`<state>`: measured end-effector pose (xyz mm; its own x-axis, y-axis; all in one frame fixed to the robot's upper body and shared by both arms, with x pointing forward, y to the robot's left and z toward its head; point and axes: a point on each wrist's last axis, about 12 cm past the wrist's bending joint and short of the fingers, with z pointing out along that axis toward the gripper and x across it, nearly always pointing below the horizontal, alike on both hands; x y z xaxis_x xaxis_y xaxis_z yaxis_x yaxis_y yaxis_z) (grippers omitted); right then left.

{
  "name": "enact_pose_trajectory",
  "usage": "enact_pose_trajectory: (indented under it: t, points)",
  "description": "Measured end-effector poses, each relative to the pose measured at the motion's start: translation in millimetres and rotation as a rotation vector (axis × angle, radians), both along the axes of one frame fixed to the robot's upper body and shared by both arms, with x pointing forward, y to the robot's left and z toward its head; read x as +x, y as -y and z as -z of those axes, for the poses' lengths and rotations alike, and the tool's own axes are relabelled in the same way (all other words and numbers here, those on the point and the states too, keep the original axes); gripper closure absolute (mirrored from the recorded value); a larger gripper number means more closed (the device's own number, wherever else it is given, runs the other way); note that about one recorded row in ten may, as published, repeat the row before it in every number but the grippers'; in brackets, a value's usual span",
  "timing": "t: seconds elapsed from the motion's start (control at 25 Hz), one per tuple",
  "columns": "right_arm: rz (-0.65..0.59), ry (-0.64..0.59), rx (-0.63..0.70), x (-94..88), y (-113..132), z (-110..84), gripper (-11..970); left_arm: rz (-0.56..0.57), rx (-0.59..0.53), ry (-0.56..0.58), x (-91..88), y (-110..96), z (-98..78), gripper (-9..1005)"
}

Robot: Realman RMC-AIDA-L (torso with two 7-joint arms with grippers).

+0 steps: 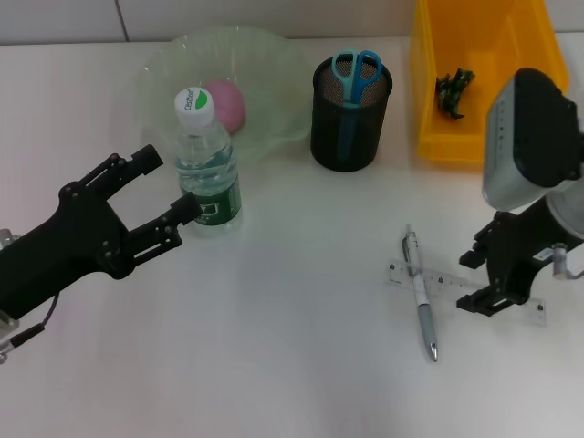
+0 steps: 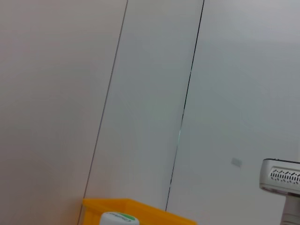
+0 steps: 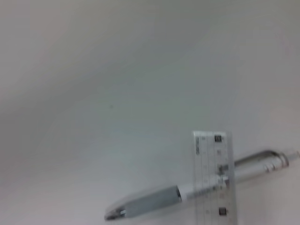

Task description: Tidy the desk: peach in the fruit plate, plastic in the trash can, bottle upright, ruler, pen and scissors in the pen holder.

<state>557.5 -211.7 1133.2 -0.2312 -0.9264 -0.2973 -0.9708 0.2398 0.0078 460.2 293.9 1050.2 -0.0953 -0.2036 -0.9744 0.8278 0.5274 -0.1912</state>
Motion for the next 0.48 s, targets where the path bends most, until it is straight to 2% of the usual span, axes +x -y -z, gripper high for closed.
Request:
enact_pose_trajectory:
  t: [0.48]
  points:
    - [-0.018, 0.02, -0.027, 0.4, -22.0, 15.7, 474, -0.001, 0.002, -0.001, -2.1, -0.4, 1.0, 136]
